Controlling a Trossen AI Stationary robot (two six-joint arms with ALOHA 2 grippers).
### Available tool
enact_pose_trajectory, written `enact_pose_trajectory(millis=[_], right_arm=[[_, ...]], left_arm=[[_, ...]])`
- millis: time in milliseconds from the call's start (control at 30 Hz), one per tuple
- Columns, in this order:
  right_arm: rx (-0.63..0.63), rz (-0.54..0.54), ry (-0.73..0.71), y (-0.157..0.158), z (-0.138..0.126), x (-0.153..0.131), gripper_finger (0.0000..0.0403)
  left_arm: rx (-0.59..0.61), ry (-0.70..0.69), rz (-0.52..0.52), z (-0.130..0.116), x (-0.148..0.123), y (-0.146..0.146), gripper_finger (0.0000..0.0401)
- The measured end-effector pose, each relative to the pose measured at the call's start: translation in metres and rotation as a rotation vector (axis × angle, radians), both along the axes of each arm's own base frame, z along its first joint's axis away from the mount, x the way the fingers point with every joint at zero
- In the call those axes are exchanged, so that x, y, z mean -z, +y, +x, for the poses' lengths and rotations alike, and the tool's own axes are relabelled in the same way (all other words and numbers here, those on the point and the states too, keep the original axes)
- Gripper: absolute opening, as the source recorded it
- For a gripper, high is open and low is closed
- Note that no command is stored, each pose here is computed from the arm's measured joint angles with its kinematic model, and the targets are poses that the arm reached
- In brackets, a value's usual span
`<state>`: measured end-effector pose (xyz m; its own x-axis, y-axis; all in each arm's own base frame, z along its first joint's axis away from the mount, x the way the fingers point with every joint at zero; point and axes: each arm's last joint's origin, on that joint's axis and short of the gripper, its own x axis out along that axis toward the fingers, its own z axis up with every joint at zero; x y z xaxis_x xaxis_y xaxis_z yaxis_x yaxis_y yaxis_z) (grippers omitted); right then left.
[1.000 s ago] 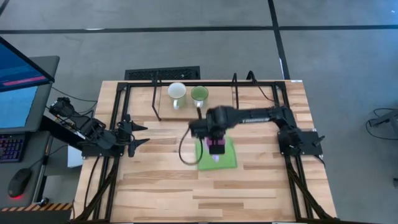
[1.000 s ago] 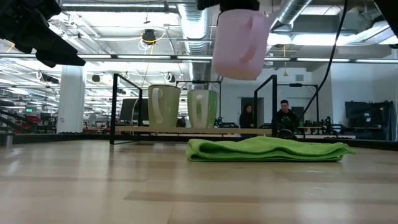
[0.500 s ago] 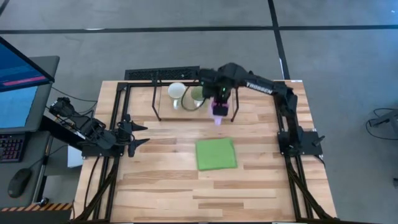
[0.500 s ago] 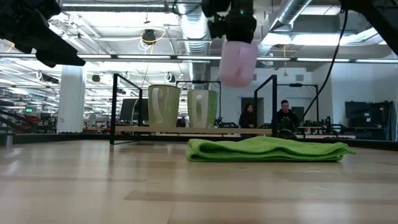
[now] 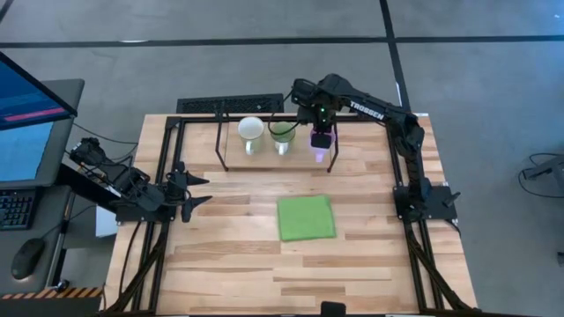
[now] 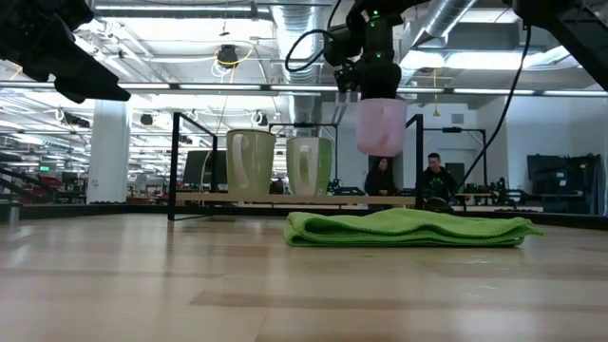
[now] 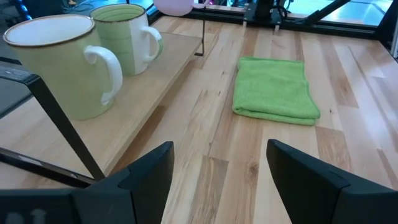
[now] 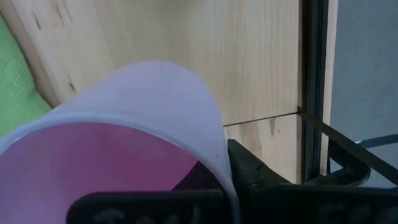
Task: Stack small to large cups/mugs on shelf
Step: Put the purple mug on the shelf
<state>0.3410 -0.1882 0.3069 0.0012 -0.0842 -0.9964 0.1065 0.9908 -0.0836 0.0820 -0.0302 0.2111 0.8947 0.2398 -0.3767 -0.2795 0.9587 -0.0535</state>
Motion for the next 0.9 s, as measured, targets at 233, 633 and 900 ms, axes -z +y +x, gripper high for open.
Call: enact_pose_trajectory(millis=[233, 633, 900], right_arm=[[-0.046, -0.018, -0.025, 0.004, 0.006, 0.001, 0.0011], [-0.062, -0.059, -0.080, -0.001, 0.011, 0.000, 0.0011], [-0.043, -0.063, -0.085, -0.010, 0.011, 0.005, 0.0011]], left_arm=[[-0.001, 0.000, 0.000, 0.000, 0.000, 0.000, 0.0247], [-0.001, 0.000, 0.000, 0.000, 0.000, 0.000, 0.0247], [0.000, 0.001, 0.001, 0.000, 0.000, 0.000, 0.0247]])
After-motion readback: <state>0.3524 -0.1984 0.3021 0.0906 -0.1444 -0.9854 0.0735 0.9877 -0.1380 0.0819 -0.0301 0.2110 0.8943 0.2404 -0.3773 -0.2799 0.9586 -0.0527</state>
